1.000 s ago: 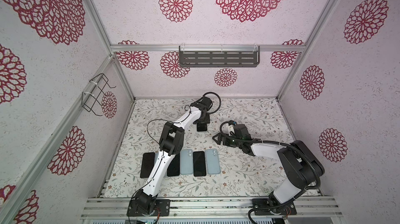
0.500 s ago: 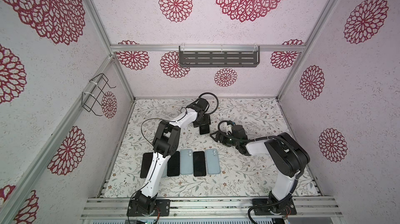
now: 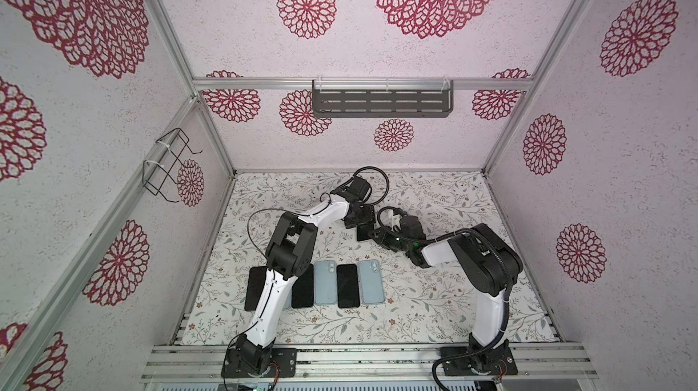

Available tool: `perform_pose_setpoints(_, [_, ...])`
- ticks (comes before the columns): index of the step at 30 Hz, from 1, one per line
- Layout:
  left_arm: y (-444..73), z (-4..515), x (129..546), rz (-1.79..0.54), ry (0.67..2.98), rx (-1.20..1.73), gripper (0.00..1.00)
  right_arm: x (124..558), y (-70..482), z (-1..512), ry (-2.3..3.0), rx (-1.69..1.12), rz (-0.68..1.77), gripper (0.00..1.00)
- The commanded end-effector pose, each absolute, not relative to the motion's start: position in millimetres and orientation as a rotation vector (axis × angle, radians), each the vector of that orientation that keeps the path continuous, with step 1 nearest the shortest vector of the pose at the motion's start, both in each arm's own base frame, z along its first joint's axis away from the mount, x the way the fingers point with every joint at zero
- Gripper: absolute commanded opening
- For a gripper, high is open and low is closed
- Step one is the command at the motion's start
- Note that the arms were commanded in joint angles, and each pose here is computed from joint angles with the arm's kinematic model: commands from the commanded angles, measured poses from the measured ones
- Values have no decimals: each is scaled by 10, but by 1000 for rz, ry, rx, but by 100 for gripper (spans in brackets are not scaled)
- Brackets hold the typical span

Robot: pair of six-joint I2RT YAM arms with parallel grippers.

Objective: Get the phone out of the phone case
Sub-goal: 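Lift the phone upright with left gripper while right gripper reaches toward it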

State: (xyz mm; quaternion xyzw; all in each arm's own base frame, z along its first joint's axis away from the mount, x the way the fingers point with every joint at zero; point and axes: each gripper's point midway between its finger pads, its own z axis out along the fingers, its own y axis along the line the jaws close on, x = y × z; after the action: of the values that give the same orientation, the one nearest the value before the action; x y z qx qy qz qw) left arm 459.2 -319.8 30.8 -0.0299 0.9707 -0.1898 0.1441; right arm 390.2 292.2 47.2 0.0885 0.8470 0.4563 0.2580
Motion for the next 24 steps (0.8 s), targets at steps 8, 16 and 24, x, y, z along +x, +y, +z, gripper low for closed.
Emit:
perform_pose_setpoints(8, [-3154,1247,4407,-791,2570,-47,99,3576,2705,1360,2123,82,1318,0])
perform_pose_setpoints(16, [-3194,2275,3993,-1281,2111,122,97,3359,2142,2427,1850,-2,1516,0])
perform_pose_setpoints(24, [-3409,2765,3657,-1639,1863,297,97,3087,2136,3148,1610,-142,1748,0])
